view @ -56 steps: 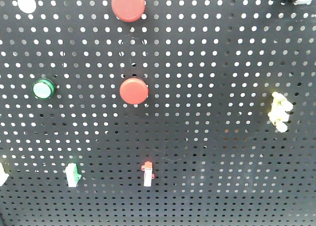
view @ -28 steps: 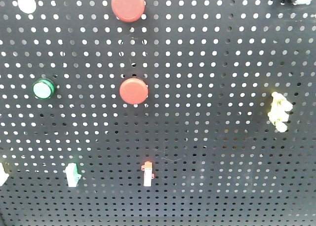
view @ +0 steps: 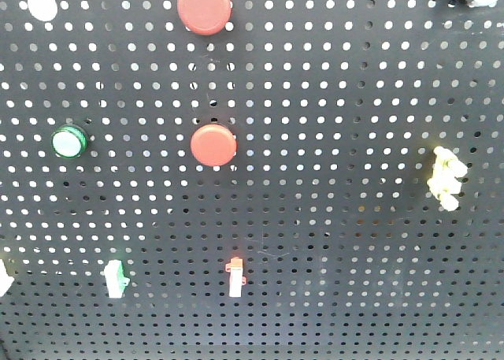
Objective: Rotate knob clockwise with right arm
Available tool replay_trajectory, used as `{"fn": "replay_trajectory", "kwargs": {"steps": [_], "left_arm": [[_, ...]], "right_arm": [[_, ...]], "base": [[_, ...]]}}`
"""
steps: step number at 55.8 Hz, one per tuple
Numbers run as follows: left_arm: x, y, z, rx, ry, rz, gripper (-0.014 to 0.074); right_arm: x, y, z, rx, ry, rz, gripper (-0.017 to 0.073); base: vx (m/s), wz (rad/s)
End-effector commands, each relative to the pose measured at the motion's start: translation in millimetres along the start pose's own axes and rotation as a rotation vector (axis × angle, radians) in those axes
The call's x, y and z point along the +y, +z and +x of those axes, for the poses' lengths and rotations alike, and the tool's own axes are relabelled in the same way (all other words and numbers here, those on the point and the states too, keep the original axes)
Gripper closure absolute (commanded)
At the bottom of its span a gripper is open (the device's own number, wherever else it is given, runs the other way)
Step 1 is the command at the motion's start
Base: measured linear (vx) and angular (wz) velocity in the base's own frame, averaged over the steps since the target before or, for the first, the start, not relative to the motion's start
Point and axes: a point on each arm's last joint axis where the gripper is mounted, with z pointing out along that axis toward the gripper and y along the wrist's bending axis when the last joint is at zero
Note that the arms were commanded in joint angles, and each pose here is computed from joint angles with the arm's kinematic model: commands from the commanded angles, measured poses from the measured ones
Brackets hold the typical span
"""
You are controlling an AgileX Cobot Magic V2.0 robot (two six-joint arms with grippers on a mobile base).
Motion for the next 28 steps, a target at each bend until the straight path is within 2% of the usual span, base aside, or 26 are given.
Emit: {"fn": "replay_trajectory", "kwargs": {"steps": [1, 5, 13, 17, 20, 23, 26, 28], "left_arm": [[0.2, 0.6, 2.4, -0.068, -0.008, -0.009, 0.06], [0.2, 0.6, 2.4, -0.068, -0.008, -0.009, 0.06], [0.2, 0.6, 2.4, -0.068, -0.008, -0.009, 0.06], [0.2, 0.6, 2.4, -0.068, -0.008, -0.009, 0.06], [0.2, 0.6, 2.4, -0.068, -0.008, -0.009, 0.06], [0.2, 0.6, 2.4, -0.068, -0.008, -0.009, 0.06], [0.2, 0.6, 2.4, -0.068, -0.008, -0.009, 0.06], [0.2, 0.6, 2.4, -0.068, -0.008, -0.009, 0.06]], "right_arm": [[13.1, 1.7, 2.3, -0.087, -0.08, -0.092, 0.0564], [21.1, 0.7, 15.1, -0.062, -0.091, -0.124, 0.0564], [31.8, -1.9, 35.8, -0.008, -0.078, -0.159, 0.0564], [35.5, -3.3, 43.8, 0.018, -0.018, -0.168, 0.0564], [37.1, -4.1, 49.5, 0.047, 0.079, -0.162, 0.0564], [36.2, -4.8, 56.7, 0.097, 0.228, -0.125, 0.0564], [34.6, -6.0, 65.4, 0.151, 0.41, -0.066, 0.0564], [34.1, -7.3, 72.2, 0.194, 0.503, -0.026, 0.0564]], "base": [[0.0, 0.0], [0.0, 0.0], [0.0, 0.0], [0.0, 0.0], [0.0, 0.0], [0.0, 0.0], [0.0, 0.0], [0.0, 0.0]]}}
